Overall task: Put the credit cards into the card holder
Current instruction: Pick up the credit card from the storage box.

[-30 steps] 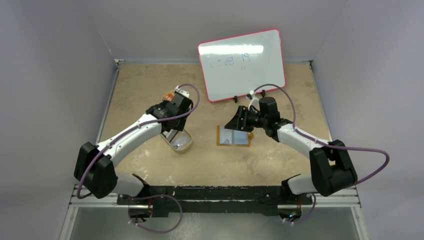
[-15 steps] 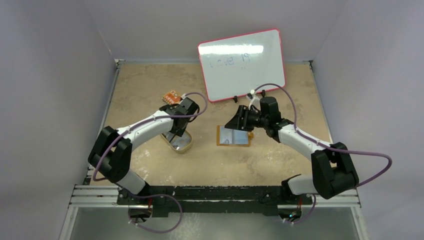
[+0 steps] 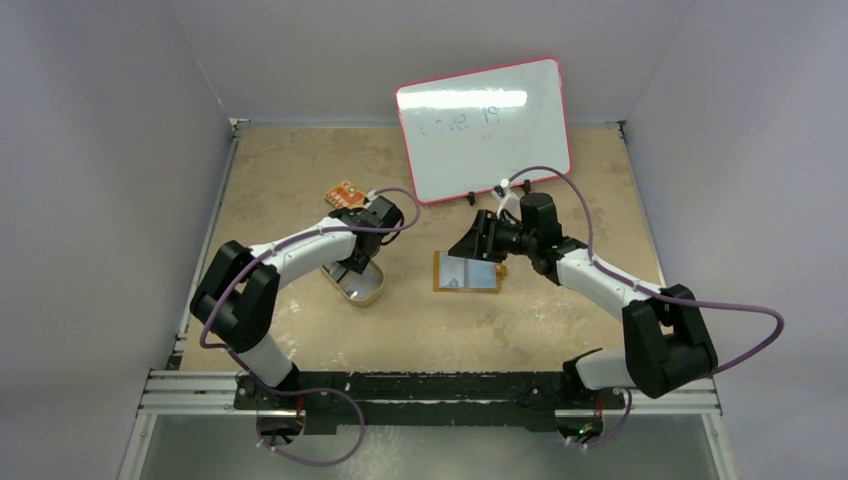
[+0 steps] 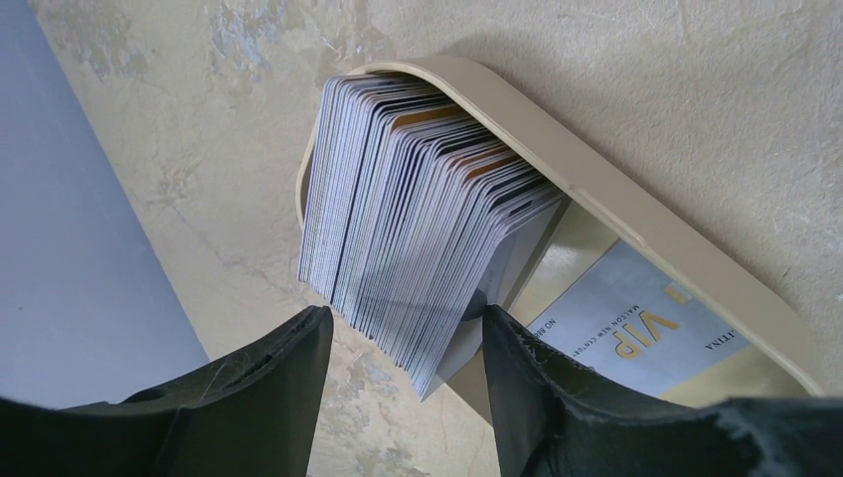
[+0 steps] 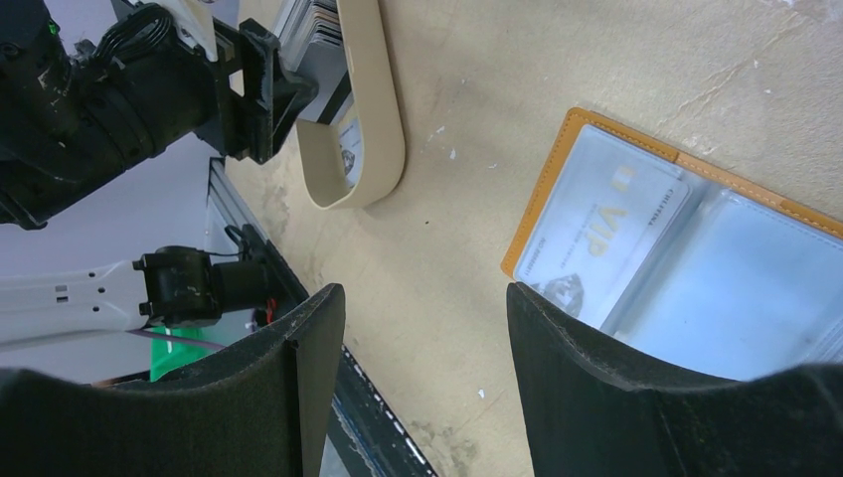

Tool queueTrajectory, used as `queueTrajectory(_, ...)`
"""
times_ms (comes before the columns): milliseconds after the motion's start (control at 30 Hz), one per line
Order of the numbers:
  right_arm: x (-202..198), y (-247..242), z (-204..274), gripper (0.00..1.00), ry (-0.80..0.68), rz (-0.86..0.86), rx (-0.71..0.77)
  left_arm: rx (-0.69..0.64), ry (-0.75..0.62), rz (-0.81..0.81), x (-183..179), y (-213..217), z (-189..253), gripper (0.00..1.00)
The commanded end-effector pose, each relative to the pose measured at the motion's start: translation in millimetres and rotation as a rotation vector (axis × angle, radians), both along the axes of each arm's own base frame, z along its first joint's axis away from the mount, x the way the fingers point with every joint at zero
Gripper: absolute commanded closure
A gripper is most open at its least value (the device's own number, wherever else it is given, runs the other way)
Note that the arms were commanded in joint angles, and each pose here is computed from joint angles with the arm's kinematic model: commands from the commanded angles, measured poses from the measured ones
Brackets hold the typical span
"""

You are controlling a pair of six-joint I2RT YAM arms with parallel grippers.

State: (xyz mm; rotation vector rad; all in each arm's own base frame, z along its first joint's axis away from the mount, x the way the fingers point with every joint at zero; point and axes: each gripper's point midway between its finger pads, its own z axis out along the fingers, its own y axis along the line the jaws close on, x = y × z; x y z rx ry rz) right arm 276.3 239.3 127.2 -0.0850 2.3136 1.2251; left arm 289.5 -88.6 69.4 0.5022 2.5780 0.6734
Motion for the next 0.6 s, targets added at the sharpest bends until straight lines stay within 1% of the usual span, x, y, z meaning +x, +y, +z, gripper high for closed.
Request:
queueTrajectory(0,3.9,5.7,18.5,0.37,-0.057,0.025,0.039,0.036,-0.109,0.018,17.6,5.6,31.7,0.46)
queueTrajectory(167,3.3,5.6,17.8,0.37,-0.055,0.027,0.04,0.011,-0.133,0.017,20.7,2.5,38.8,0.52)
queueTrajectory(467,1.9,5.5,17.1,0.37,-0.052,0.026,0.041,0.006,-0.104,0.009,18.0,0.6,29.8,0.63)
queueTrajectory(567,2.8,5.7,17.7,0.37,-0.055,0.026,0.042,-0.002,-0.104,0.008,17.8,-0.6,31.0,0.67)
